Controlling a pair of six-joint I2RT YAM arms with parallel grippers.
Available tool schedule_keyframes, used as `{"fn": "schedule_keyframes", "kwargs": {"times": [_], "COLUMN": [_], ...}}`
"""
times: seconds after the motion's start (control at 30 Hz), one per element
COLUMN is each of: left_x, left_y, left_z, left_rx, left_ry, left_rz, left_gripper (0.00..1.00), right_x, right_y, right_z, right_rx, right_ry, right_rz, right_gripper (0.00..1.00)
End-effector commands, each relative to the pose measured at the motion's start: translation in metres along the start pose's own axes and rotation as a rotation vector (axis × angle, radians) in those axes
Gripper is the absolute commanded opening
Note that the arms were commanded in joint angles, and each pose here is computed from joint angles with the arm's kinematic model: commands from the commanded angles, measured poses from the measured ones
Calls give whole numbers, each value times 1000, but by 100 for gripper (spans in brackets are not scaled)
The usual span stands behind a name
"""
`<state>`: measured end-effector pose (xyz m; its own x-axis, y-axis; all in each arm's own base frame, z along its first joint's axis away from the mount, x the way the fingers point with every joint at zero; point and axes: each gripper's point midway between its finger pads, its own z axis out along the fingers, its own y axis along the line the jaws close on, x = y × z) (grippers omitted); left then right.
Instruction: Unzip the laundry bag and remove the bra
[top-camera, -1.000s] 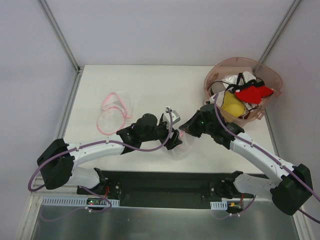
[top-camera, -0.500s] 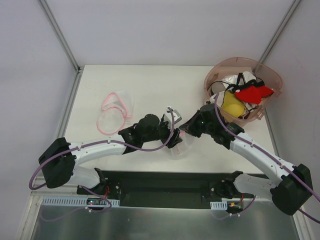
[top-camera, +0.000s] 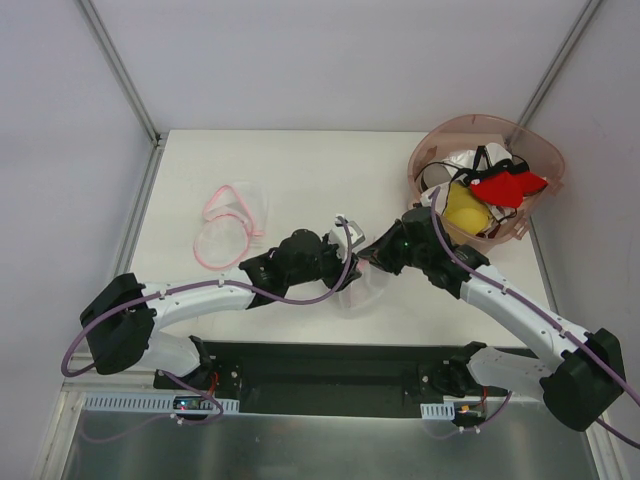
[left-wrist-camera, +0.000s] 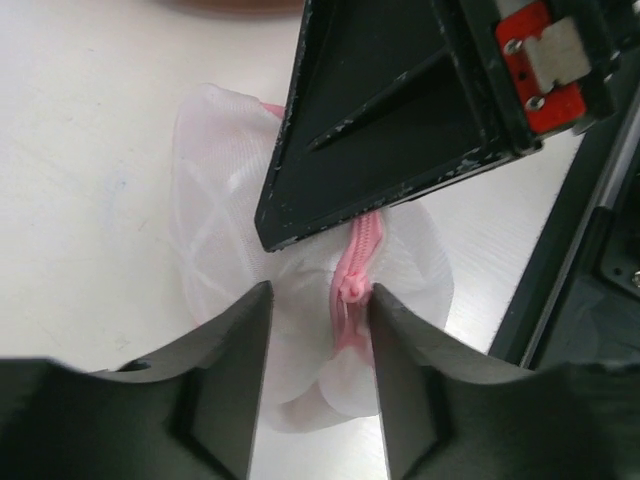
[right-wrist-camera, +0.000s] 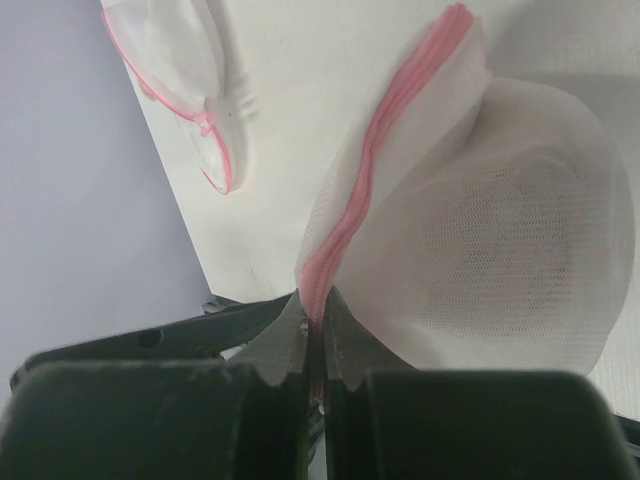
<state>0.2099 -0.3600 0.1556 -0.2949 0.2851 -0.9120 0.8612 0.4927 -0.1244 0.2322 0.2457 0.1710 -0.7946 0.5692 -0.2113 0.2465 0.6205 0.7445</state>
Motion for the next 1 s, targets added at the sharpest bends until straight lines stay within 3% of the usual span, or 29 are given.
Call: {"fn": "schedule_keyframes", "kwargs": {"times": [0.0, 0.1, 0.37, 0.4, 0.5, 0.57, 0.63, 0.67, 0.73, 0.77, 0.97], "left_x": [9, 4, -2, -4, -3, 1, 6, 8, 10, 10, 7], "left_y": [17, 17, 11, 10, 5, 3, 2, 2, 2, 2, 3], "left_z": [-3, -5, -15, -18, -22, -24, -23, -23, -23, -22, -21], "left_rx": [-86, -92, -63, -59, -34, -21, -13, -13, -14, -14, -22], "left_ry": [15, -3, -27, -34, -34, -23, -9, -4, 2, 2, 3], "left_rz": [28, 26, 31, 29, 33, 39, 41, 39, 33, 33, 29], "left_gripper": [35, 21, 15, 15, 36, 39, 31, 22, 15, 7, 0], "right_x": [-2, -2, -2, -3, -5, -7, -7, -7, -7, -7, -7], "right_y": [30, 30, 21, 19, 19, 20, 22, 23, 24, 25, 25], "right_z": [-16, -15, -13, -12, -13, -13, -13, -14, -14, -14, -13], "right_rx": [-120, -118, -99, -94, -95, -97, -102, -103, -105, -108, -105], "right_ry": [9, 13, 3, 2, -5, -5, -3, -2, -1, -1, 4], "right_rz": [25, 27, 35, 38, 39, 40, 39, 37, 38, 35, 35], "right_gripper": [1, 1, 1, 1, 1, 1, 1, 1, 1, 1, 1]}}
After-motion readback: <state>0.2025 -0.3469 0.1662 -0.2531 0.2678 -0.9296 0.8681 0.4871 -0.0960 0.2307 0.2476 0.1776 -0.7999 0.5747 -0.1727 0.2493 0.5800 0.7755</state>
